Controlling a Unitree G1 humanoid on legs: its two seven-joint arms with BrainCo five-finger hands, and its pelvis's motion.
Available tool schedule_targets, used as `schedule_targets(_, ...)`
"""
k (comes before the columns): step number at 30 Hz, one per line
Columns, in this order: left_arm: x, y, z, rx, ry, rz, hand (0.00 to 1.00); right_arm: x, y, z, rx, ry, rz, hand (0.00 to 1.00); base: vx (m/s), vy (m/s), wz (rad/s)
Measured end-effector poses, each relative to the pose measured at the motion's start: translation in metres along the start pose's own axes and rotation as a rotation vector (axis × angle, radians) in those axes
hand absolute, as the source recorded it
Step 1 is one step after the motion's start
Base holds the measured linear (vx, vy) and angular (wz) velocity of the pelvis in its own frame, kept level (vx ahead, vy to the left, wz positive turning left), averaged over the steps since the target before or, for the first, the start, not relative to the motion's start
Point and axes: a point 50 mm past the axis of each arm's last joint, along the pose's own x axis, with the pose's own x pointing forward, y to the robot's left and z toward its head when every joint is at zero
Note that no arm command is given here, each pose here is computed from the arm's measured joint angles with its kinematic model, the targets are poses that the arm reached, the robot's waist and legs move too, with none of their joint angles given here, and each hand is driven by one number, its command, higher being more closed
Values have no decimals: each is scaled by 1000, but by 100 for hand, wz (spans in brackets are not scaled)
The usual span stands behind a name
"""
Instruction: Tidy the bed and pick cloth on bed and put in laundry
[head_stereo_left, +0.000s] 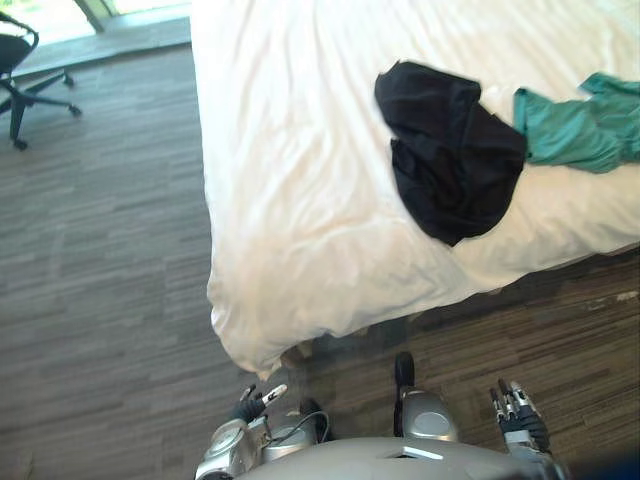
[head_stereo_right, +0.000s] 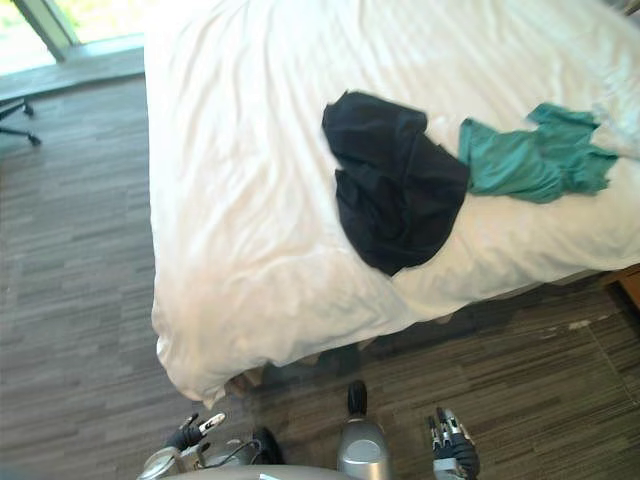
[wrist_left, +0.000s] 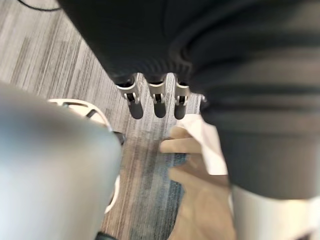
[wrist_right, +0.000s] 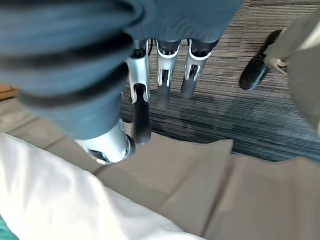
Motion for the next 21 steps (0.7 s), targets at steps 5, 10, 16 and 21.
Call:
schedule_targets(5, 0, 7, -1, -75, 5, 29, 0, 3, 0, -3, -265, 106, 26, 0, 37, -32, -119)
schedule_targets(10, -2, 2, -13, -235, 41, 36, 0, 14, 14, 17, -443, 45, 86, 0, -92, 156, -121)
schedule_targets(16, -2, 8, -11, -202, 20, 72, 0, 1, 30, -16, -444, 54, 173, 0, -62, 53, -76)
schedule_targets(21, -4, 7, -22, -156, 64, 81, 0, -7, 29, -28, -464, 85, 185, 0, 134, 10, -58)
